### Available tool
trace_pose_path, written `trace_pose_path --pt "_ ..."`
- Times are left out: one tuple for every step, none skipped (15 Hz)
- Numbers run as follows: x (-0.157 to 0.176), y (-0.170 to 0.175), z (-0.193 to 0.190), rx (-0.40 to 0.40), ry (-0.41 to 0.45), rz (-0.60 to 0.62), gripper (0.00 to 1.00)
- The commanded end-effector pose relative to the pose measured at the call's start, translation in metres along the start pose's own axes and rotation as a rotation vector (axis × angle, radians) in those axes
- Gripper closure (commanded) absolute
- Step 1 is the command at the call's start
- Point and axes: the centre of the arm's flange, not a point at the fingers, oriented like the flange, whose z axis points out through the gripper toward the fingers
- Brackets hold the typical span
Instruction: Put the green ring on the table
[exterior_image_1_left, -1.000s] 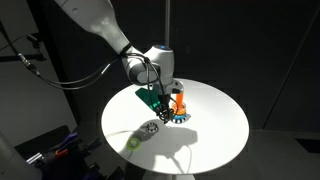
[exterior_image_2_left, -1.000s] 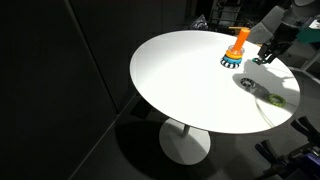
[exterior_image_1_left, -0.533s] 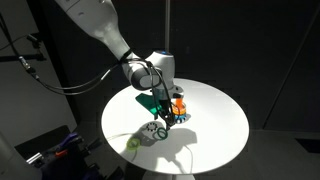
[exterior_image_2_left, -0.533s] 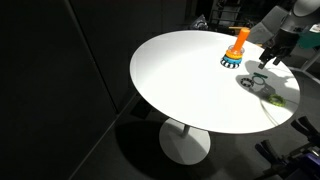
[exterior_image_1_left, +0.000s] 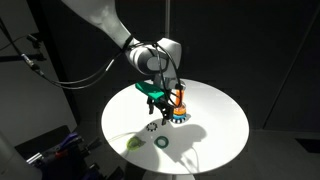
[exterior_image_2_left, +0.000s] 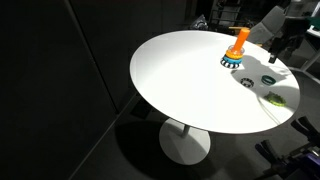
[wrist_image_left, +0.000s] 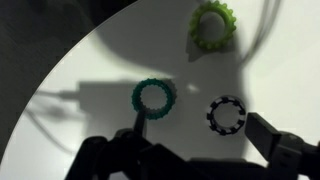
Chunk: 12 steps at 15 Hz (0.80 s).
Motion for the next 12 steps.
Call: trace_pose_path --pt "-0.007 -0.004 -0.041 -0.014 -0.043 0.005 0.0" --pt "-0.009 -0.005 -0.05 -0.017 -0.053 0.006 0.0" --pt "-0.011 -0.005 -0.058 -0.019 -0.066 0.008 0.0" --pt "-0.014 -0.006 -0.066 -0.021 -0.073 0.015 0.0" --pt "-0.018 -0.006 -0.075 -0.022 -0.079 0.023 0.0" --pt "-0.02 -0.007 -0.081 -0.023 -0.085 0.027 0.0" --pt "-0.024 -0.007 -0.089 -0.029 -0.09 0.034 0.0" --pt "-0.028 -0.008 -0.097 -0.032 -0.084 0.042 0.0" --pt "-0.032 -0.008 -0.104 -0.033 -0.083 0.048 0.0" --pt "-0.036 -0.009 -0.113 -0.038 -0.079 0.054 0.0" --pt "-0.04 -0.009 -0.12 -0.042 -0.071 0.06 0.0" --pt "-0.043 -0.009 -0.127 -0.043 -0.065 0.064 0.0"
